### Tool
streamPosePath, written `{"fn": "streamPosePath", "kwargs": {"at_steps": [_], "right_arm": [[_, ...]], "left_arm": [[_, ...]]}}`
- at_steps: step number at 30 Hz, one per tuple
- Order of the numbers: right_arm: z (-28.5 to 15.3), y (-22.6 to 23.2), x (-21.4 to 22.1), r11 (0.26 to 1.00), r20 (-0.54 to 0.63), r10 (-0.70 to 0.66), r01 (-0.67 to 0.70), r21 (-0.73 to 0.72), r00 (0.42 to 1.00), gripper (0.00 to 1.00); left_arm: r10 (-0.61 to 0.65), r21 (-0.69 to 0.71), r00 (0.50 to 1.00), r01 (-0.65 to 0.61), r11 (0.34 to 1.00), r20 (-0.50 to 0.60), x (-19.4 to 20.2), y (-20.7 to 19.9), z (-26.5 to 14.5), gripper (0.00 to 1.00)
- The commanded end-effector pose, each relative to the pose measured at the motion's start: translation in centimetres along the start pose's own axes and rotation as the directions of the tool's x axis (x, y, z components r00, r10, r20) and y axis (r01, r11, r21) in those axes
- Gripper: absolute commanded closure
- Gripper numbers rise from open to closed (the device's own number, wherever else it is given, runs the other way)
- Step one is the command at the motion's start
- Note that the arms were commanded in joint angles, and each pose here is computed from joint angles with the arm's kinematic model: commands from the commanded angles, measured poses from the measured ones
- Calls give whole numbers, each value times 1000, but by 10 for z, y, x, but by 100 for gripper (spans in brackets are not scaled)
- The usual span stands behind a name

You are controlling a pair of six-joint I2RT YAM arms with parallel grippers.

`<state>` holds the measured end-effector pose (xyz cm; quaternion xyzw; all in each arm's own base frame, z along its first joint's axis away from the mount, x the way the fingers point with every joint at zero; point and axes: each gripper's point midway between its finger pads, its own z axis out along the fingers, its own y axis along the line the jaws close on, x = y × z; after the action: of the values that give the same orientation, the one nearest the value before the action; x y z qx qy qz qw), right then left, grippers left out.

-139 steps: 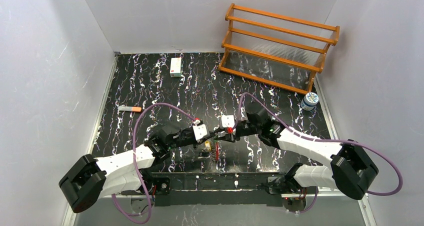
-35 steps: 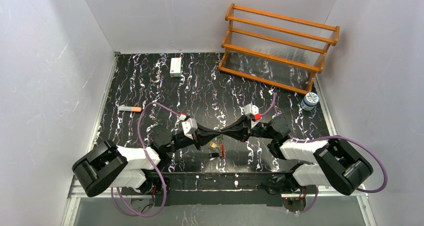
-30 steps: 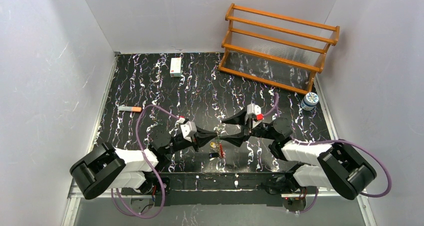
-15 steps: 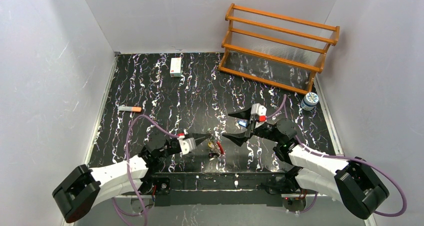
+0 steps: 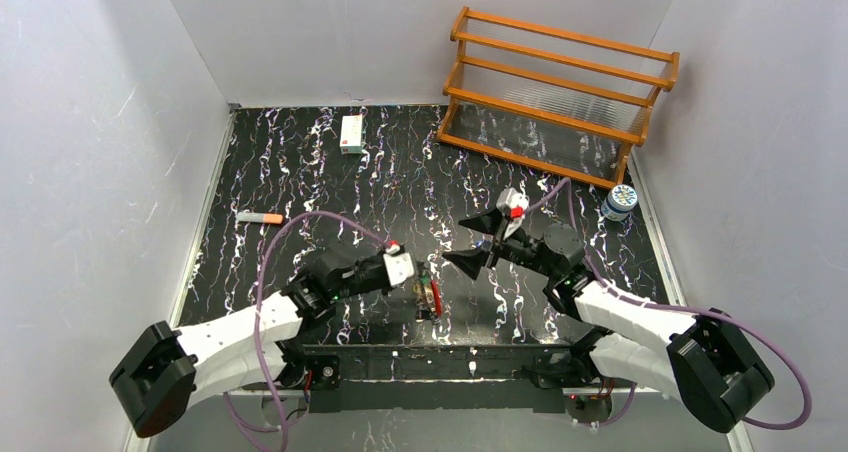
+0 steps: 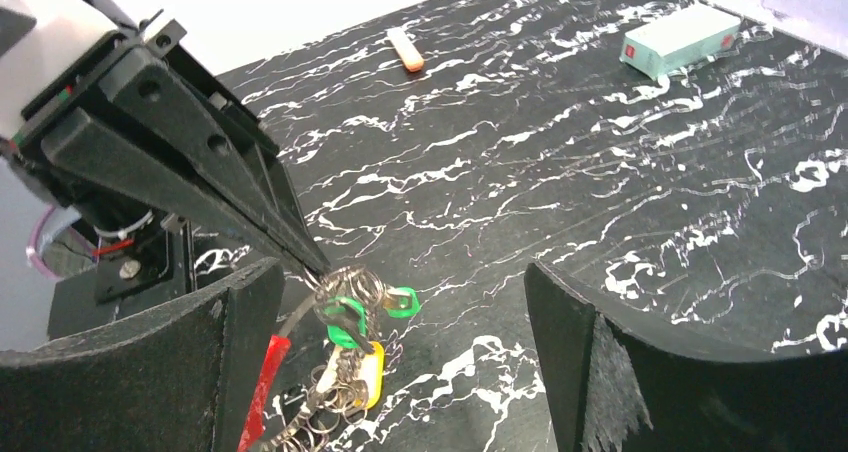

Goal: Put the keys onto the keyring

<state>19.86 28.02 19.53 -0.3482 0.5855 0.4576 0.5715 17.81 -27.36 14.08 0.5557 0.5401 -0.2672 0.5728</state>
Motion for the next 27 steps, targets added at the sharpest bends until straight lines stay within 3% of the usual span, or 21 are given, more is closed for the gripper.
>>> {"fn": "streamPosePath", "kwargs": {"at_steps": [1, 5, 10, 14, 18, 20, 27], "right_arm": [[12, -24, -18, 988, -6, 111, -109, 109, 994, 1], [13, -41, -13, 961, -39, 228, -219, 166, 973, 1], [2, -70, -3, 887, -11, 383, -365, 284, 924, 1], [-11, -91, 9, 813, 1, 465, -427, 395, 886, 1], [-19, -110, 30, 739, -58, 533, -431, 518, 844, 1], [-19, -113, 41, 720, -106, 565, -426, 548, 818, 2], [-21, -120, 70, 686, -217, 627, -398, 609, 748, 25]], "left_arm": [[-236, -52, 967, 232, 971, -99, 2, 9, 12, 100], [-418, -130, 884, 398, 908, -211, 21, 13, 25, 100], [-535, -177, 798, 505, 845, -276, 37, 9, 36, 100], [-618, -239, 748, 572, 785, -242, 41, 11, 39, 100], [-723, -437, 681, 618, 654, -118, 50, 36, 31, 100], [-721, -455, 684, 611, 648, -109, 48, 40, 28, 100], [-694, -500, 720, 609, 615, 24, 33, 58, 11, 100]]}}
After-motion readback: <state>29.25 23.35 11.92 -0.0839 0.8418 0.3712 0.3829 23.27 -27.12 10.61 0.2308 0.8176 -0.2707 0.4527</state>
